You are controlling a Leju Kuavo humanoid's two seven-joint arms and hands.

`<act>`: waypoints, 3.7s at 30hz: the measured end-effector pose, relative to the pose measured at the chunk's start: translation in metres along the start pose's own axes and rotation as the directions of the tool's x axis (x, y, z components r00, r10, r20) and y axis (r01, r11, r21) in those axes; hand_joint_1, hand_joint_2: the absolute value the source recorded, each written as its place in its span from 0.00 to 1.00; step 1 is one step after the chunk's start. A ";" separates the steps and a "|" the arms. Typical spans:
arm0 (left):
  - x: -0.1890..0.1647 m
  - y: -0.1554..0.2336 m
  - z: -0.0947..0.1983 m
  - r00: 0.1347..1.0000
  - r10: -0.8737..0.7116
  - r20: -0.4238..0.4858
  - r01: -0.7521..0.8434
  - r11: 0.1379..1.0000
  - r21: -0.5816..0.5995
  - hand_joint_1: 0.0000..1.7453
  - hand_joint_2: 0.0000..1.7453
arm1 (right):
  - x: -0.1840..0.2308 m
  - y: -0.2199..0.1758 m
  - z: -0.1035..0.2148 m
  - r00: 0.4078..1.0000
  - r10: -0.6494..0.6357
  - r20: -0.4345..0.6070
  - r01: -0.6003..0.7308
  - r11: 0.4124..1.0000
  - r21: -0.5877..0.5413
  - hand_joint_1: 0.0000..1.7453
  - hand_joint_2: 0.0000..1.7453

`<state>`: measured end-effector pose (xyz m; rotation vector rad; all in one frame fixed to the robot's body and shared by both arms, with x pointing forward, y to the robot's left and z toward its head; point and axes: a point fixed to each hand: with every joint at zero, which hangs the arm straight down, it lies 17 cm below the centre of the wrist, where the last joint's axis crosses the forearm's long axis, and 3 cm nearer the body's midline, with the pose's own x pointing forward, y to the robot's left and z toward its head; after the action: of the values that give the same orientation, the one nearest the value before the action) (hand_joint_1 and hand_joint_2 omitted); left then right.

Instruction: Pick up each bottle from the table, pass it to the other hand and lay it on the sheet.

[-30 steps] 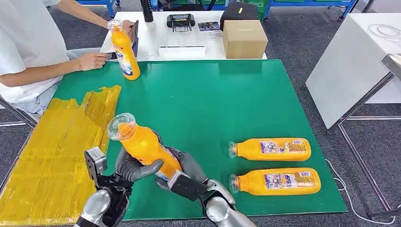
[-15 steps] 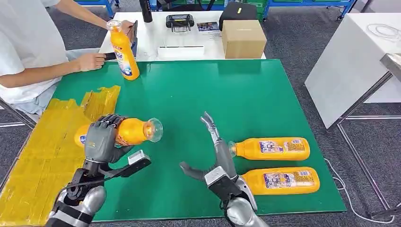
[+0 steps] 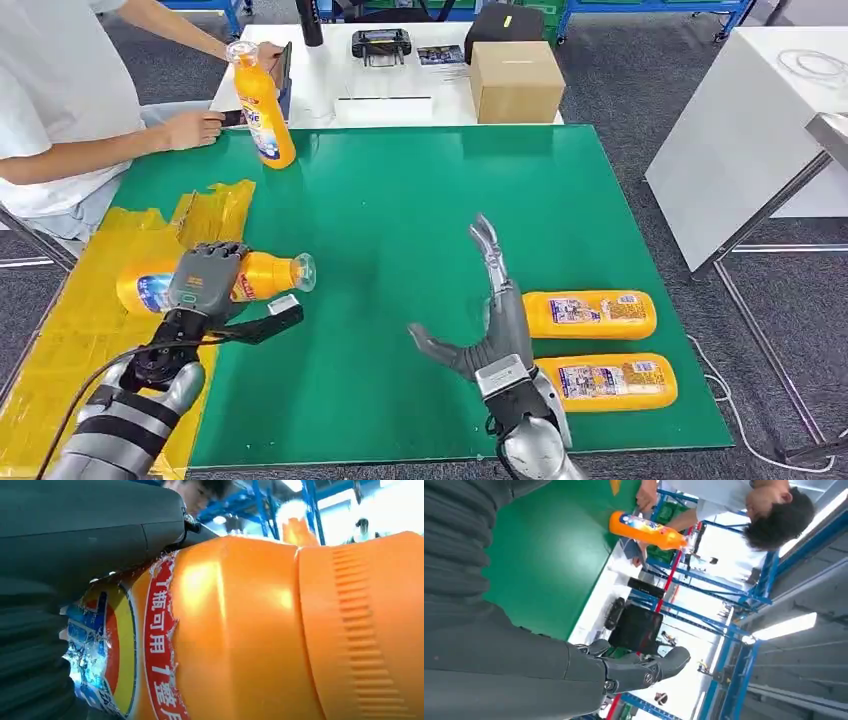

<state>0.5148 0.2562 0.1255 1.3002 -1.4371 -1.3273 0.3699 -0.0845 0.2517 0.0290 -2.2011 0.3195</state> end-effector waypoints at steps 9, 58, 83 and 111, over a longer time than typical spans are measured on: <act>-0.005 -0.060 -0.001 0.999 0.051 0.008 -0.049 0.983 -0.174 1.00 1.00 | 0.005 0.001 -0.007 1.000 -0.006 0.018 0.006 1.000 0.013 0.00 1.00; 0.034 0.027 0.036 0.960 0.265 0.089 -0.280 0.910 0.307 0.00 1.00 | -0.011 0.007 -0.011 1.000 -0.007 -0.015 0.007 1.000 0.027 0.00 1.00; 0.084 0.109 0.091 -0.073 0.934 0.349 -0.993 -0.101 0.062 0.00 1.00 | -0.114 -0.039 0.039 0.675 0.735 -0.062 -0.665 0.643 0.380 0.00 1.00; 0.097 0.119 0.096 -0.134 0.918 0.372 -0.988 -0.151 0.017 0.00 1.00 | -0.239 -0.249 0.124 0.304 0.940 -0.156 -0.600 0.316 0.735 0.00 1.00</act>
<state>0.3834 0.1724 0.2179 -0.2328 -2.0976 -0.0547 0.4512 -0.3770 0.0462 -0.8477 -1.2125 1.3873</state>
